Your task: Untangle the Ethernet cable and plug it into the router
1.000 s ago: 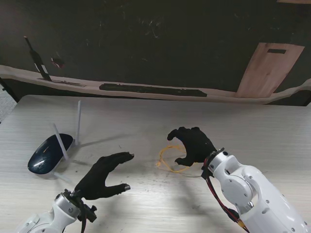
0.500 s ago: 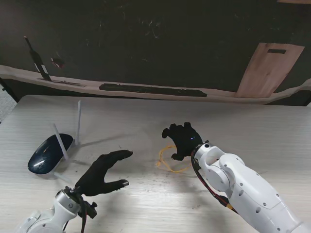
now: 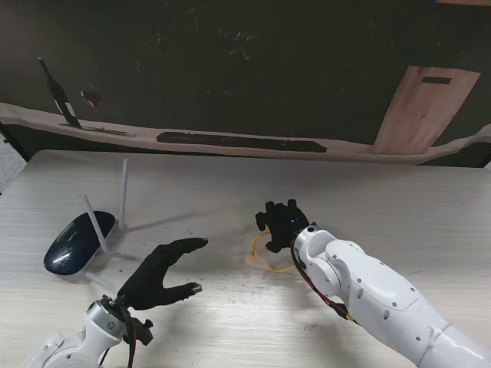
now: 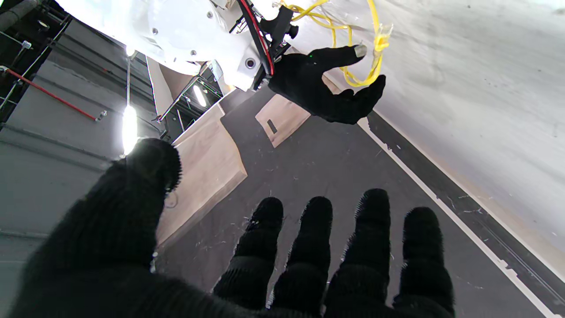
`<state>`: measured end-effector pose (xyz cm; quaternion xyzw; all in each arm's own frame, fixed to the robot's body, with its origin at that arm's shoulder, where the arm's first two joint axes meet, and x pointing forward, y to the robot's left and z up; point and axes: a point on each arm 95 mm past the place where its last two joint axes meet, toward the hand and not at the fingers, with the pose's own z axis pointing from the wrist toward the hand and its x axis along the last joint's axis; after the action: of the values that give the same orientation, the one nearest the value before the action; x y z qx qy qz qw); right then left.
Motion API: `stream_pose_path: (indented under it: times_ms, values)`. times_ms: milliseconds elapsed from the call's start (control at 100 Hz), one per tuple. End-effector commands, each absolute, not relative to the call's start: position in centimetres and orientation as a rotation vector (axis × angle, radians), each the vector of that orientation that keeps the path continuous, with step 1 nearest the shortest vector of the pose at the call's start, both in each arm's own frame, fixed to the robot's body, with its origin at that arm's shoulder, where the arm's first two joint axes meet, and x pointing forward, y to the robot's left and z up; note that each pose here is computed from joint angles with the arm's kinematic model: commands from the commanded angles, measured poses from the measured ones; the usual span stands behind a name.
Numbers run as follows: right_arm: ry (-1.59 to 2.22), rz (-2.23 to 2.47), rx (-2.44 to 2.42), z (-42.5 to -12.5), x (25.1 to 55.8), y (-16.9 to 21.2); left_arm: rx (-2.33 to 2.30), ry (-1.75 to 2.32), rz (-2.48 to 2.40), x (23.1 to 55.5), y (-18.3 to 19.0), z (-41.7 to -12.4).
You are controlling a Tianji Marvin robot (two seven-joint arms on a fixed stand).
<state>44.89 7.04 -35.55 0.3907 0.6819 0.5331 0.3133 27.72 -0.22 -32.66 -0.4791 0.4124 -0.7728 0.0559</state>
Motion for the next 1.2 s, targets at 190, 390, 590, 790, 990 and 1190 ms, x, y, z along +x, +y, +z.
stream_pose_path:
  times_ms: [190, 390, 590, 790, 990, 1190]
  values:
    - [1.861, 1.384, 1.219, -35.7, 44.1, 6.7, -1.488, 1.275, -2.341, 27.5, -0.5, -33.1]
    - [1.790, 1.521, 1.347, -32.5, 43.8, 5.9, -1.498, 1.261, -2.339, 27.6, -0.5, -33.1]
    - [1.684, 1.718, 1.449, -28.4, 43.2, 6.1, -1.511, 1.289, -2.328, 27.7, -0.9, -33.1]
    - [1.518, 1.931, 1.519, -25.5, 42.2, 7.0, -1.525, 1.300, -2.312, 27.8, -1.2, -33.2]
    - [1.332, 2.144, 1.641, -23.8, 40.3, 8.1, -1.553, 1.259, -2.286, 27.9, -1.3, -33.4]
    - [1.202, 2.305, 1.712, -23.1, 37.8, 9.2, -1.566, 1.171, -2.307, 28.0, -1.7, -33.3]
